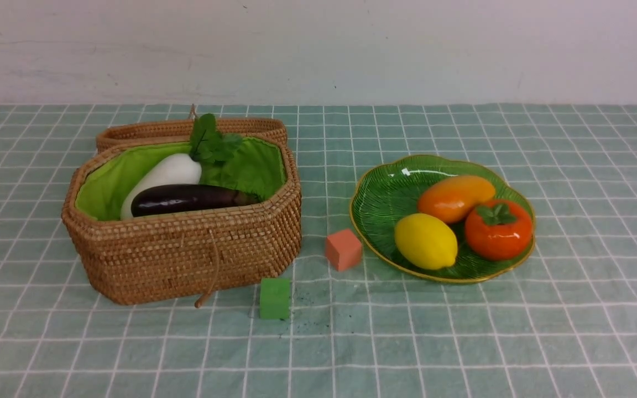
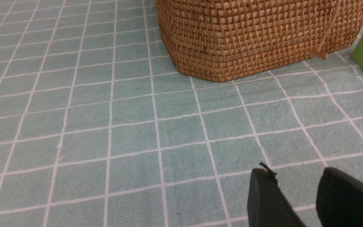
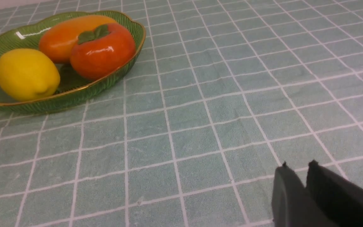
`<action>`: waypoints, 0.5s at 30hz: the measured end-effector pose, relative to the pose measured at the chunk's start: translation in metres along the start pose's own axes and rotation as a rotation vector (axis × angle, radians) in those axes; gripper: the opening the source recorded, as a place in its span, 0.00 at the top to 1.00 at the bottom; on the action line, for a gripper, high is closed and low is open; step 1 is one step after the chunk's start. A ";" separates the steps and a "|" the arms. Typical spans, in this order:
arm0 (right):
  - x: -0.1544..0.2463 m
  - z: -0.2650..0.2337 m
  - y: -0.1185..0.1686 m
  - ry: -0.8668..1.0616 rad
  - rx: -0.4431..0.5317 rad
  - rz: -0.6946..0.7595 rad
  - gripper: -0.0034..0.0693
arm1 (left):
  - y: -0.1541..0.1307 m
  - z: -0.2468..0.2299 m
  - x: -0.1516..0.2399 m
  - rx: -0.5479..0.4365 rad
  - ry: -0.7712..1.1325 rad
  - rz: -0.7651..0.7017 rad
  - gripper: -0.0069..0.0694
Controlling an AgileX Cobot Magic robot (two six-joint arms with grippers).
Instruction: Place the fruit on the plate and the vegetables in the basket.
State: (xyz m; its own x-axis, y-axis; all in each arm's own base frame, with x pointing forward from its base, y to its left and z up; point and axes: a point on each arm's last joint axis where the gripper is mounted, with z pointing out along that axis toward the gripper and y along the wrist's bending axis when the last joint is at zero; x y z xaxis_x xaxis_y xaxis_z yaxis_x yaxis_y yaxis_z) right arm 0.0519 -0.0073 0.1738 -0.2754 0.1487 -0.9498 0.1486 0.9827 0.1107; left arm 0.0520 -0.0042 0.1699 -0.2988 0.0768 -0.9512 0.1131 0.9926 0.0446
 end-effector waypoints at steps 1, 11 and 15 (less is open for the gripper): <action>0.000 0.000 0.000 0.000 0.000 0.000 0.82 | 0.000 0.000 0.000 0.000 0.000 0.000 0.60; 0.000 0.000 0.000 0.000 0.000 0.001 0.81 | 0.000 0.000 0.000 0.000 0.000 0.000 0.60; 0.000 0.000 0.000 0.000 0.000 0.001 0.80 | 0.000 0.000 0.000 0.000 0.000 0.000 0.60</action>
State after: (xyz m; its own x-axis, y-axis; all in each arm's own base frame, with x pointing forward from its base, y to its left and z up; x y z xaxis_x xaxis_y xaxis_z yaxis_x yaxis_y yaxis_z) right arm 0.0519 -0.0073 0.1738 -0.2753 0.1494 -0.9497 0.1485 0.9826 0.1115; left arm 0.0520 -0.0042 0.1699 -0.2988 0.0768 -0.9512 0.1131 0.9926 0.0446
